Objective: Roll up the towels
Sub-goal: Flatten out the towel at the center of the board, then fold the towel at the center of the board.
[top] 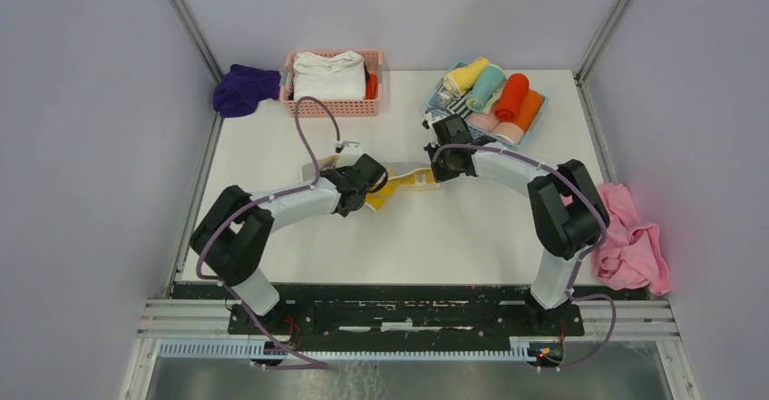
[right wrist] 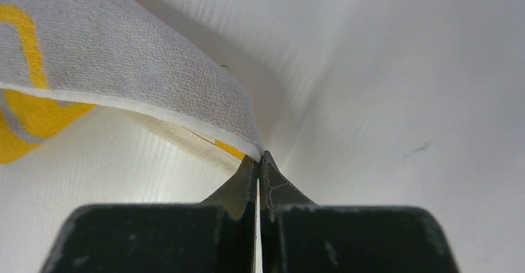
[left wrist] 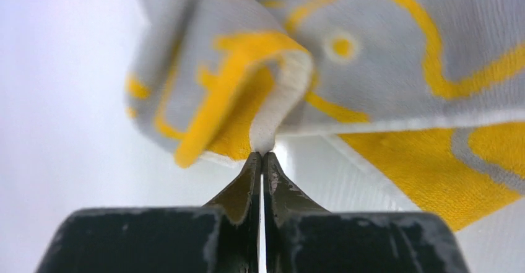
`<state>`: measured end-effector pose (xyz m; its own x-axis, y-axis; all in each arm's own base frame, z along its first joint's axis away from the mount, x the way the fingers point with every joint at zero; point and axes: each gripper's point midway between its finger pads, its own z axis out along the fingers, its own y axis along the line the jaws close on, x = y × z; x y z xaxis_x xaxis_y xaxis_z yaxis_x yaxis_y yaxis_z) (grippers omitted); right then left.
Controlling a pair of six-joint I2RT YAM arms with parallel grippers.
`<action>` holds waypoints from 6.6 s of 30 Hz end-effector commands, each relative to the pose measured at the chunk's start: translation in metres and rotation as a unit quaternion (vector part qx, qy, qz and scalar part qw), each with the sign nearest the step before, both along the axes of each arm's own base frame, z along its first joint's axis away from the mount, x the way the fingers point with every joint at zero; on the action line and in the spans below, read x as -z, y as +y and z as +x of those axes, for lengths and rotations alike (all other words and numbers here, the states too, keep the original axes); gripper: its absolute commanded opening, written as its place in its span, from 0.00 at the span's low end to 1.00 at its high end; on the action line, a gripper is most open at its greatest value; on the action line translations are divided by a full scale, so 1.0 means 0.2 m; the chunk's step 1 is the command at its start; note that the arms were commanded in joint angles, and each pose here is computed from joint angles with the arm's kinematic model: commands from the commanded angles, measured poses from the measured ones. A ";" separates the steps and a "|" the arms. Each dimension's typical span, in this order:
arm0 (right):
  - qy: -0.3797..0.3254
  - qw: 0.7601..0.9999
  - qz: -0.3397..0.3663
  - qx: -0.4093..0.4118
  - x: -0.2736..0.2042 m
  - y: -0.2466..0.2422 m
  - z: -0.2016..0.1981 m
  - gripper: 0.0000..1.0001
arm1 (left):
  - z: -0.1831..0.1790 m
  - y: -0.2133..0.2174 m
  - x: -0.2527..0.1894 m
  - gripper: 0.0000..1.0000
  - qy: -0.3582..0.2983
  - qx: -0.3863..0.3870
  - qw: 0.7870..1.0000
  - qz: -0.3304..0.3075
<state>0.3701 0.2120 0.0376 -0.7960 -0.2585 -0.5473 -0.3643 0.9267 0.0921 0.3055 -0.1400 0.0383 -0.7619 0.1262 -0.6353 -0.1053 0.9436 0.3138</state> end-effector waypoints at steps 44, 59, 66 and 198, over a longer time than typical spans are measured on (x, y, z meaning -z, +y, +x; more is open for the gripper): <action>0.166 0.979 0.117 0.017 -0.52 -0.30 -1.13 0.45 | -0.39 0.61 -0.50 0.42 -0.162 -0.239 0.890 -0.354; 0.036 0.993 0.027 0.113 -0.32 -0.39 -0.62 0.57 | 0.03 0.32 -0.52 0.54 -0.059 -0.074 0.932 -0.350; 0.036 0.988 -0.001 0.150 -0.23 -0.53 -0.43 0.57 | 0.35 0.32 -0.37 0.52 -0.002 -0.056 0.959 -0.278; 0.029 0.992 0.023 0.118 -0.48 -0.69 -0.23 0.00 | 0.73 0.35 -0.38 0.03 0.011 0.035 0.983 -0.177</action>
<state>0.3450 0.0671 0.1270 -0.8607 -0.0606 -0.5055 -0.1204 0.9890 0.0864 0.4515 -0.0818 0.0846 -0.8339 -0.0275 -0.5513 -0.0070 0.9992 -0.0393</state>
